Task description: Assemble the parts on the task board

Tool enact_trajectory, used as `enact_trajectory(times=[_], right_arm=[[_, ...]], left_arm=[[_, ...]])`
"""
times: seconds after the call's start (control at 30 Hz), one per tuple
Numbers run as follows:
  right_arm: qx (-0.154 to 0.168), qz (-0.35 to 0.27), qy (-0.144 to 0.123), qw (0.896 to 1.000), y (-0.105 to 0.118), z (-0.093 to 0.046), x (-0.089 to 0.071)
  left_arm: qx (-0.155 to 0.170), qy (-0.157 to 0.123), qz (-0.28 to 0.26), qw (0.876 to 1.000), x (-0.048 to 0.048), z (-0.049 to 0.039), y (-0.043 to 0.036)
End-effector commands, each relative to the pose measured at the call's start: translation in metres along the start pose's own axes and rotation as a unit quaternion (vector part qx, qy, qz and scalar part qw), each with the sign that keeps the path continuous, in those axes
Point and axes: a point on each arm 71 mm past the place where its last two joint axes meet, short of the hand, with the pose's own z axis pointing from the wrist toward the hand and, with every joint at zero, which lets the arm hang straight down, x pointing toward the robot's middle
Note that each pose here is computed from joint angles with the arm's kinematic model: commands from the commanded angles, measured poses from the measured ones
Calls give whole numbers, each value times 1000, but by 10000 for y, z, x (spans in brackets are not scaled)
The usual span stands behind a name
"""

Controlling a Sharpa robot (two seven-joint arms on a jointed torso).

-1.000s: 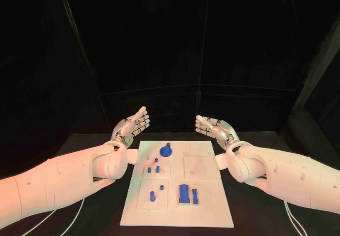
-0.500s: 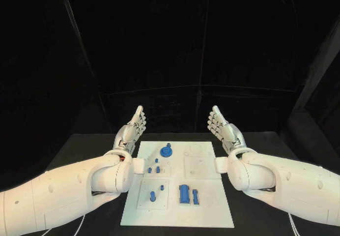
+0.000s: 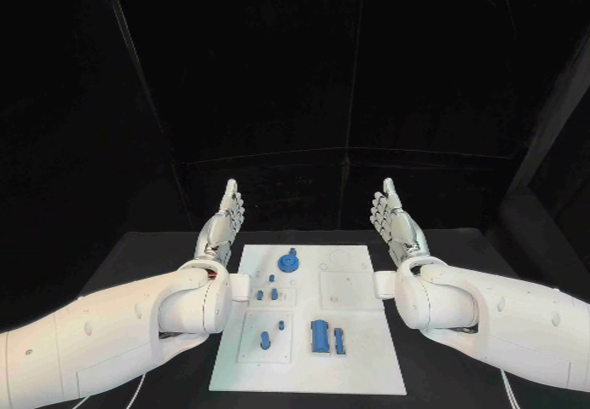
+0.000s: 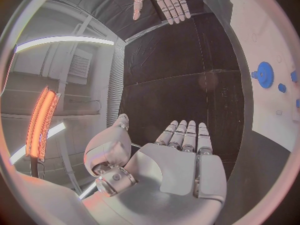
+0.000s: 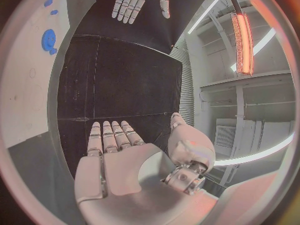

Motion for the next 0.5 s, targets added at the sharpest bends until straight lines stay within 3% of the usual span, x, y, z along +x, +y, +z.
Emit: enact_trajectory(times=[0.03,0.5], right_arm=[[-8,-1,-5,1000,23,0,-1],[-8,-1,-5,1000,23,0,-1]], left_arm=[[10,-1,8,1000,1,2,-26],[10,-1,8,1000,1,2,-26]])
